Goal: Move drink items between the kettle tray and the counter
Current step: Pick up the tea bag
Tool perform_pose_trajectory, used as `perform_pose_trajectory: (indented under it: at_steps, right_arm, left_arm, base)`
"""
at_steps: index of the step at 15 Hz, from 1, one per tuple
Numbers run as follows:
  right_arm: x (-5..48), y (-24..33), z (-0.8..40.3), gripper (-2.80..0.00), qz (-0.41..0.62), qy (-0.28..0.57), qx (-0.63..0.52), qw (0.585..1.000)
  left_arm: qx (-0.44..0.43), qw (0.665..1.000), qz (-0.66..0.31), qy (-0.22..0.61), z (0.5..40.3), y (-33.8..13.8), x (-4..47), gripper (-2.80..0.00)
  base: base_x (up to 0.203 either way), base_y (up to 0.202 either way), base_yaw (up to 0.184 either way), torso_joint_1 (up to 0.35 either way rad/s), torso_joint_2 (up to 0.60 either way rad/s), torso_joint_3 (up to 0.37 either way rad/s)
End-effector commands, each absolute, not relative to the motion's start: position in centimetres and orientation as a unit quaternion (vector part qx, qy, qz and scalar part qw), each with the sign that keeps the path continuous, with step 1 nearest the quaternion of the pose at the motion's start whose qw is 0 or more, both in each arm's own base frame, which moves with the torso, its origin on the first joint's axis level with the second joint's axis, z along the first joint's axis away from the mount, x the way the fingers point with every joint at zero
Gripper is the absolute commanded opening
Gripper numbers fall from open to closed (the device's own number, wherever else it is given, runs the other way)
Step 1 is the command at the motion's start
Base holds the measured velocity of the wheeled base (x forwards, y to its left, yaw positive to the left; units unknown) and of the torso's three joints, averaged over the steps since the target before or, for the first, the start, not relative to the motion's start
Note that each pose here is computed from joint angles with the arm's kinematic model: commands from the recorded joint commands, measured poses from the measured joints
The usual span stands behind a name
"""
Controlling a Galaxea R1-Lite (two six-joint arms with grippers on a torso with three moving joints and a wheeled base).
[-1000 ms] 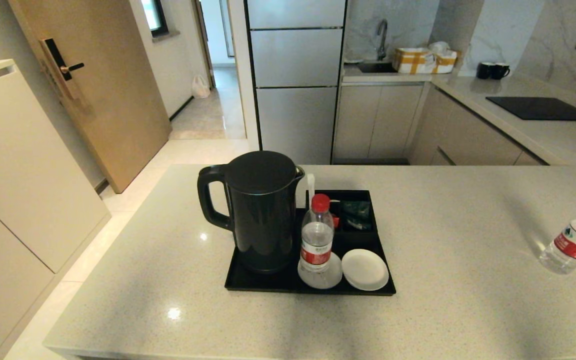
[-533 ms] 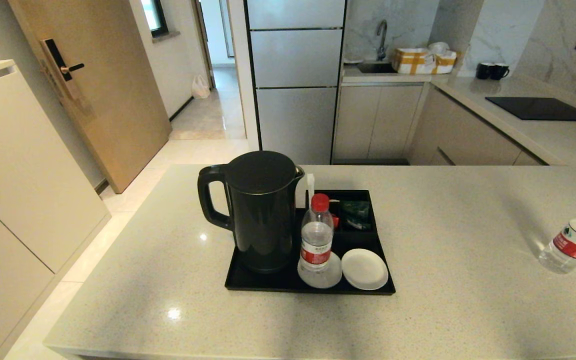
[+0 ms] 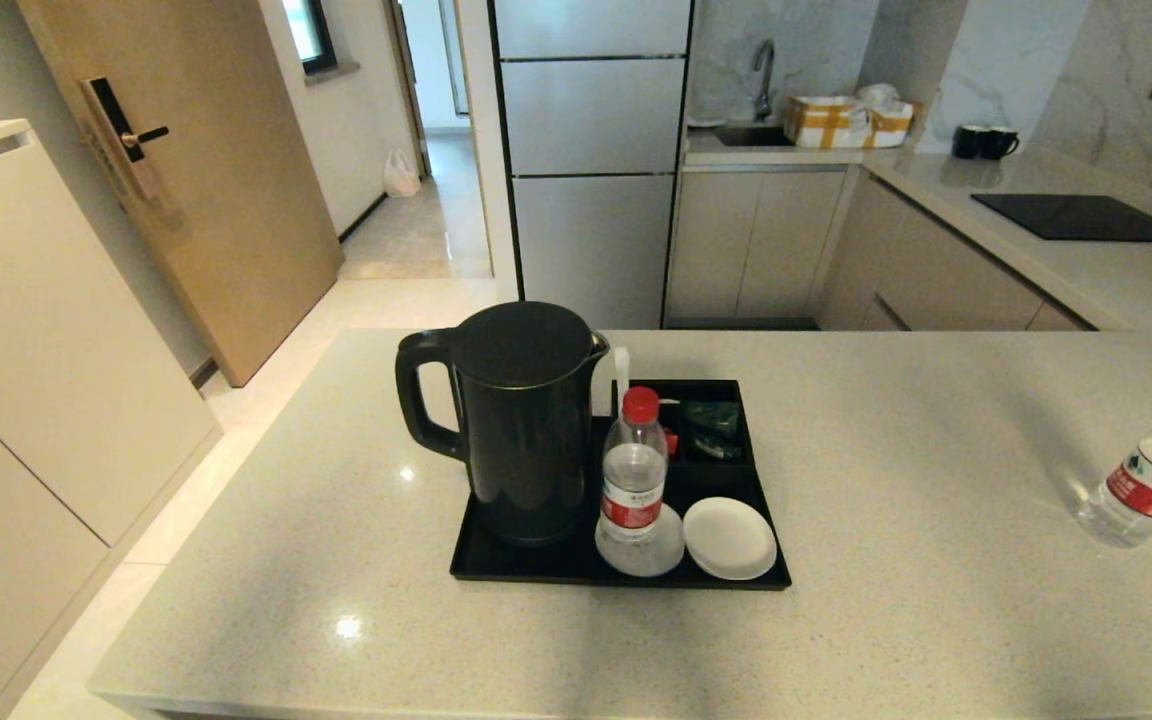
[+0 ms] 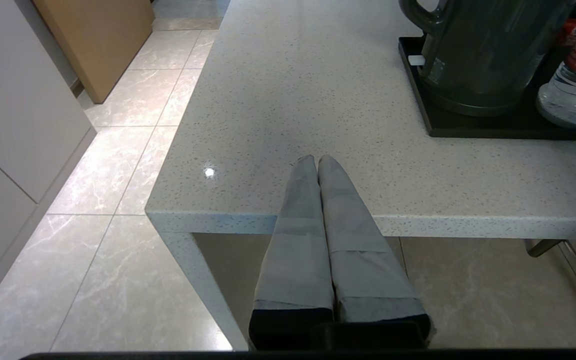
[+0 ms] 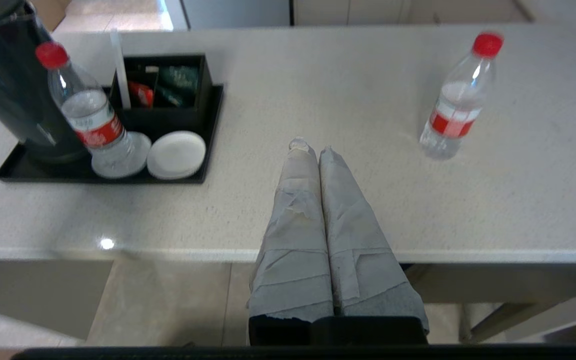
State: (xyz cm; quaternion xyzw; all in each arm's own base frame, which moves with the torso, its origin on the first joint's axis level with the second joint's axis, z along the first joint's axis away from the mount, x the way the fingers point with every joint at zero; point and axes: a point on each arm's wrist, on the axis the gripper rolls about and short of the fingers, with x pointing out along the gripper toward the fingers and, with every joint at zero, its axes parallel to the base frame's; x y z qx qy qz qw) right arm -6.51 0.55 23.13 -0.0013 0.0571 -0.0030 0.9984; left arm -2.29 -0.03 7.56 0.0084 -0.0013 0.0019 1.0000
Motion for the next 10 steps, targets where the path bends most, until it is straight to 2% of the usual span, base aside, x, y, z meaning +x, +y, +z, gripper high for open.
perform_pose_trajectory:
  at_steps: [1, 5, 10]
  right_arm:
    - [-6.4, 0.6, 22.4, -2.8, -0.002, 0.063, 0.0, 0.998]
    - [-6.3, 0.5, 22.0, -2.8, 0.014, 0.075, 0.002, 0.997]
    - [-2.5, 0.5, 23.4, -2.8, 0.075, 0.183, 0.033, 0.98]
  left_arm:
    - [0.009, 1.0, 0.002, 0.0, 7.5, 0.0, -2.3, -2.8]
    - [0.009, 1.0, 0.002, 0.0, 7.5, 0.0, -2.3, -2.8]
    - [0.009, 1.0, 0.002, 0.0, 7.5, 0.0, -2.3, -2.8]
  base:
    - [0.0, 0.0, 0.0, 0.0, 0.0, 0.0]
    - [0.0, 0.0, 0.0, 0.0, 0.0, 0.0]
    - [0.0, 0.0, 0.0, 0.0, 0.0, 0.0]
